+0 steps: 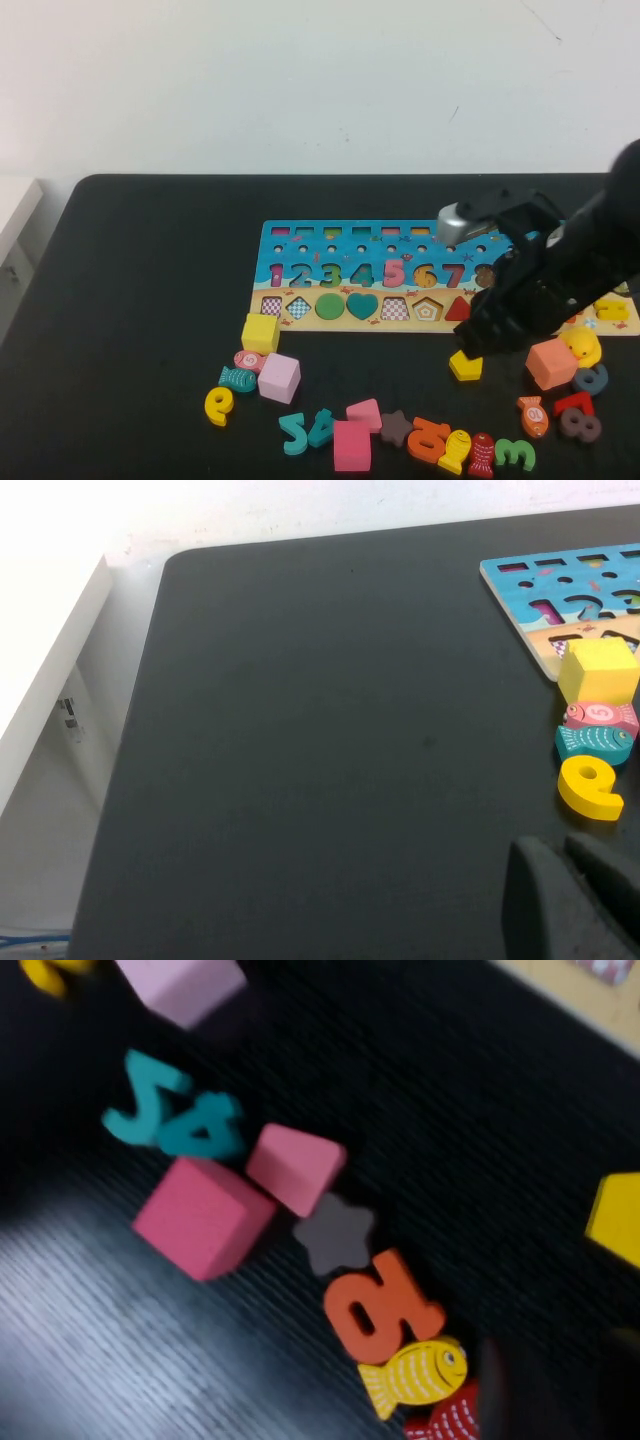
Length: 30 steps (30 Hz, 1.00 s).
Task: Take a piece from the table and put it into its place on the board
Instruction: Pick up the "Pentagon"
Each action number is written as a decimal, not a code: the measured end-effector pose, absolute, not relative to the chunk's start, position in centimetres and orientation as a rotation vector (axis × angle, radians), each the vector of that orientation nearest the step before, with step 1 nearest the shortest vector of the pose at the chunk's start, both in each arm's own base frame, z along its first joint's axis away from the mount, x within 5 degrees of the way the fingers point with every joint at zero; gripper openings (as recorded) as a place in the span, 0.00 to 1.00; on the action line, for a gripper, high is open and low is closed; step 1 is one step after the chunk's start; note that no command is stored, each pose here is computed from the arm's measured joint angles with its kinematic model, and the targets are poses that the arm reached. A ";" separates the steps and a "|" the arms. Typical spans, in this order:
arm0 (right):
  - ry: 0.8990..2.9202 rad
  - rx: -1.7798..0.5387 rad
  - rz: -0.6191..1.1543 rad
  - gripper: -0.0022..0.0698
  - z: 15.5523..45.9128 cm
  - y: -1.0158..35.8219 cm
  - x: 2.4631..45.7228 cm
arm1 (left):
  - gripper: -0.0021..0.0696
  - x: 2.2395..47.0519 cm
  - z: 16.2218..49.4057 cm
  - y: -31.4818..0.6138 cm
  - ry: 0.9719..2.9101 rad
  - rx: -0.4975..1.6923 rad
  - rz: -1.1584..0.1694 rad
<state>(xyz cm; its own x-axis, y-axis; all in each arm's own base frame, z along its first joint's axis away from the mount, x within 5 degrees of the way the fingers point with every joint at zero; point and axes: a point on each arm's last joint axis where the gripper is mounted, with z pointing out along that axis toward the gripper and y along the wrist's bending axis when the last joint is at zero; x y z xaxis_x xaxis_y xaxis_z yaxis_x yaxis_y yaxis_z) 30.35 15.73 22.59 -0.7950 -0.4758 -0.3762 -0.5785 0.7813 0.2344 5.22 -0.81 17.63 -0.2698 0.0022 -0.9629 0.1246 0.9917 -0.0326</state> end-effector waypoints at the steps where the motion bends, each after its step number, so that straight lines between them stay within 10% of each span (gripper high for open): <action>1: 2.691 -0.819 0.485 0.35 22.3 15.9 30.6 | 0.03 5.2 17.6 -0.8 1.841 0.092 -0.117; 7: 2.738 -0.787 0.378 0.57 20.7 16.1 32.6 | 0.03 5.2 17.6 -0.8 1.841 0.092 -0.117; 30: 2.935 -0.521 0.254 0.61 13.6 17.3 36.8 | 0.03 5.2 17.6 -0.8 1.841 0.090 -0.119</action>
<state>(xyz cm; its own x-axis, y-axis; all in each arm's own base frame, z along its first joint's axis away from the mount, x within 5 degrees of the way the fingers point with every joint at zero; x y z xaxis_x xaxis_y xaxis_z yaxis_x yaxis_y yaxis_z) 36.84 17.28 13.57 -0.9285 -0.3273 -0.1756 -0.3526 0.9253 0.1398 5.22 -0.81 17.63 -0.2701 0.0000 -0.9628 0.1240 0.9917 -0.0348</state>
